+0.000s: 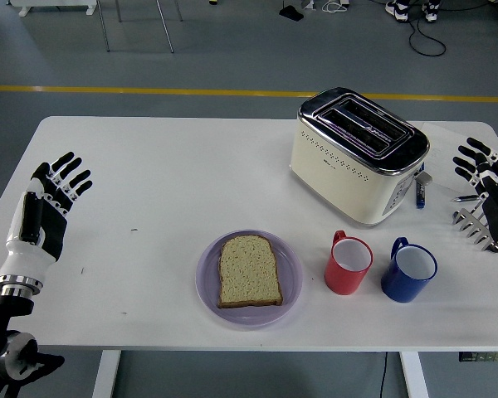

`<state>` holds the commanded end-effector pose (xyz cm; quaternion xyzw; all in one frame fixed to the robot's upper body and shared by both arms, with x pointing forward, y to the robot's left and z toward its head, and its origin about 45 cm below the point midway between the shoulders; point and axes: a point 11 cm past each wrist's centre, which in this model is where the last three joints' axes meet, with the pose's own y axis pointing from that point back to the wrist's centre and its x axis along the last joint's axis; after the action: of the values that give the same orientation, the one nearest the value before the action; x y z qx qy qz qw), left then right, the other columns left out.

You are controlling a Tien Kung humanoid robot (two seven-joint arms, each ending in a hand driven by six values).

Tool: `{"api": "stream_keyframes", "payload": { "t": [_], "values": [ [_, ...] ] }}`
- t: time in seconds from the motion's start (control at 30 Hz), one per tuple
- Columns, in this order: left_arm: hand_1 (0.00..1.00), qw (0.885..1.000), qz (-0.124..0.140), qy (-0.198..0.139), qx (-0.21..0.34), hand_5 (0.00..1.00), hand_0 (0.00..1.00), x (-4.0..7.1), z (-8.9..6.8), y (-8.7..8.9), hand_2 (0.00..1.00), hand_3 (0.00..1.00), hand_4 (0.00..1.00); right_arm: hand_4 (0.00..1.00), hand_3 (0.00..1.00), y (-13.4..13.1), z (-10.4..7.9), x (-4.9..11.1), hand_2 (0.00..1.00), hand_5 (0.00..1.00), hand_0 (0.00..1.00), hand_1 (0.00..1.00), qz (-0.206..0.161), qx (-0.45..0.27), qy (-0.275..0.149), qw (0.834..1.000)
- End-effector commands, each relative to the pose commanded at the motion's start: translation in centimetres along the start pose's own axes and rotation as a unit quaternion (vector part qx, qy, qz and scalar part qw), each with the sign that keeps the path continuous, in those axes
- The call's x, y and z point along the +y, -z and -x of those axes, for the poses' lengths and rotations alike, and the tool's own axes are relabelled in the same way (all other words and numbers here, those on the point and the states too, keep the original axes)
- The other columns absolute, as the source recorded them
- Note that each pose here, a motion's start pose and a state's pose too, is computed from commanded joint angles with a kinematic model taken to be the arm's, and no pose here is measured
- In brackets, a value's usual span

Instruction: Push plate across desktop,pick up the break from the machine,place the break in the plate

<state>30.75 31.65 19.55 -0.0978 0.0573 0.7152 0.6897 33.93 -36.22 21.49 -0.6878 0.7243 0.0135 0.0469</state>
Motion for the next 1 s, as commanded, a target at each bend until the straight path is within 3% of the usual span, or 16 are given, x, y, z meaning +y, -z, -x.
{"api": "stream_keyframes", "payload": {
  "t": [0.53, 1.0],
  "values": [
    [0.837, 1.000, 0.006, 0.013, -0.017, 0.998, 0.832, -1.1, 0.5, -0.6, 0.875, 0.814, 0.562, 0.505, 0.792, 1.0, -2.0, -0.8, 0.817, 0.564, 0.889, 0.796, -0.009, -0.001, -0.026, 1.000],
    [0.841, 1.000, -0.005, 0.021, -0.017, 0.998, 0.835, -1.3, 1.3, 0.4, 0.874, 0.811, 0.571, 0.504, 0.793, 2.3, -3.5, -1.0, 0.818, 0.566, 0.886, 0.794, -0.023, -0.005, -0.043, 0.999]
  ]
}}
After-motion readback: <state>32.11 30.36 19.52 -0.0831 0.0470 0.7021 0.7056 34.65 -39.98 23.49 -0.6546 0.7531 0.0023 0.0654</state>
